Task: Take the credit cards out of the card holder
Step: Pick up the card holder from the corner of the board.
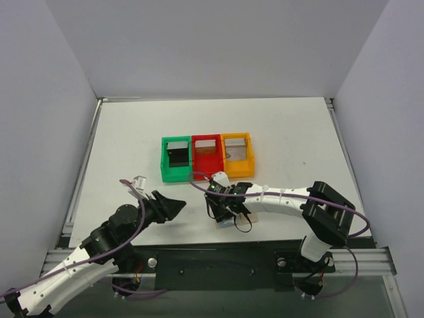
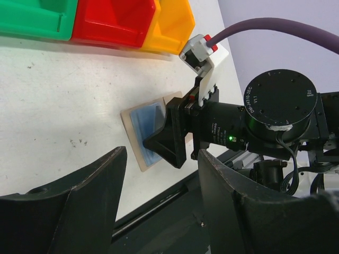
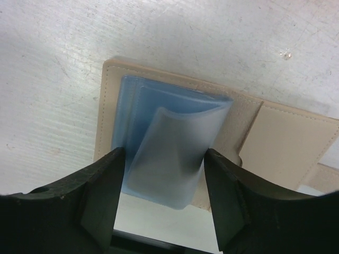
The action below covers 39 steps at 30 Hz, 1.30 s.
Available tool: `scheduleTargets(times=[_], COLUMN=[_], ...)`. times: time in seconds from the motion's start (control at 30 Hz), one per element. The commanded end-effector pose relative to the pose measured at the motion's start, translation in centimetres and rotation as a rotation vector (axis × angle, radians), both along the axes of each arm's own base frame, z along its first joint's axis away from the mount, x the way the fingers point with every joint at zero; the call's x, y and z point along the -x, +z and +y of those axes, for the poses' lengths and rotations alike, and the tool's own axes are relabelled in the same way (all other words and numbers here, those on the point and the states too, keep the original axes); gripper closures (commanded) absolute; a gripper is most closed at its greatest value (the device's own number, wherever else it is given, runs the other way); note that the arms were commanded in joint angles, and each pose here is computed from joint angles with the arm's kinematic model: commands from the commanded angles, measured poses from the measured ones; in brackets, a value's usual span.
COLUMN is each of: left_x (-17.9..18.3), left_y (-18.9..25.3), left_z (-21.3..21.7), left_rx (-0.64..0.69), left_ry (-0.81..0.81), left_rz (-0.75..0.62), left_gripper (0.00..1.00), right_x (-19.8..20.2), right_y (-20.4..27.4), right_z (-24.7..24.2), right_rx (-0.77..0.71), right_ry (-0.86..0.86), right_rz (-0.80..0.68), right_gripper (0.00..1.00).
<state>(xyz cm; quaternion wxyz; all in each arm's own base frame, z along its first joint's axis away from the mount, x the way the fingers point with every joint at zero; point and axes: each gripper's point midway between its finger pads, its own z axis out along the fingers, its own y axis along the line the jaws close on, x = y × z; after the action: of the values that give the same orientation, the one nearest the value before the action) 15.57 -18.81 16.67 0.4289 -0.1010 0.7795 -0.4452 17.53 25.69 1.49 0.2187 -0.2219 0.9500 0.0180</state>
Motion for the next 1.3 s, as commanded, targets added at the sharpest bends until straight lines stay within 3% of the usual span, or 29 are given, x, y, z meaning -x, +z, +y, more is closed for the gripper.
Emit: scheduleTargets(times=[0.0,0.23,0.43,0.7,0.9,1.1,1.27], left_x=[-0.3,-0.3,-0.3,-0.3,-0.2,-0.3,-0.3], left_y=[0.4,0.4,0.4,0.5,0.9,3.6,5.8], left_z=[0.1,-0.1,-0.6,-2.0,-3.2,-3.8,-4.0], left_rx=[0.011,0.014,0.015,0.07,0.135,0.227,0.301], left_ry=[0.014,0.01,-0.009,-0.045,-0.085,-0.105,-0.119], left_rz=[-0.012,-0.011,-0.005,-0.002,-0.004,-0.082,-0.15], left_gripper=[0.34,0.34,0.34,0.33,0.28,0.24,0.22], right_x=[0.7,0.8,0.8,0.6,-0.1,-0.6,-0.7], right_y=[-0.9,-1.0,0.2,3.3,7.5,12.0,15.7], right_z=[-2.8,-3.9,-3.6,-2.5,-1.2,-0.1,0.8], right_rx=[0.049,0.018,-0.056,-0.192,-0.387,-0.601,-0.671], right_ry=[-0.042,-0.082,-0.078,-0.055,-0.077,-0.071,-0.031], right_rz=[0.032,0.047,0.034,-0.015,-0.068,-0.104,-0.134], right_gripper=[0.49,0.67,1.0,1.0,1.0,1.0,1.0])
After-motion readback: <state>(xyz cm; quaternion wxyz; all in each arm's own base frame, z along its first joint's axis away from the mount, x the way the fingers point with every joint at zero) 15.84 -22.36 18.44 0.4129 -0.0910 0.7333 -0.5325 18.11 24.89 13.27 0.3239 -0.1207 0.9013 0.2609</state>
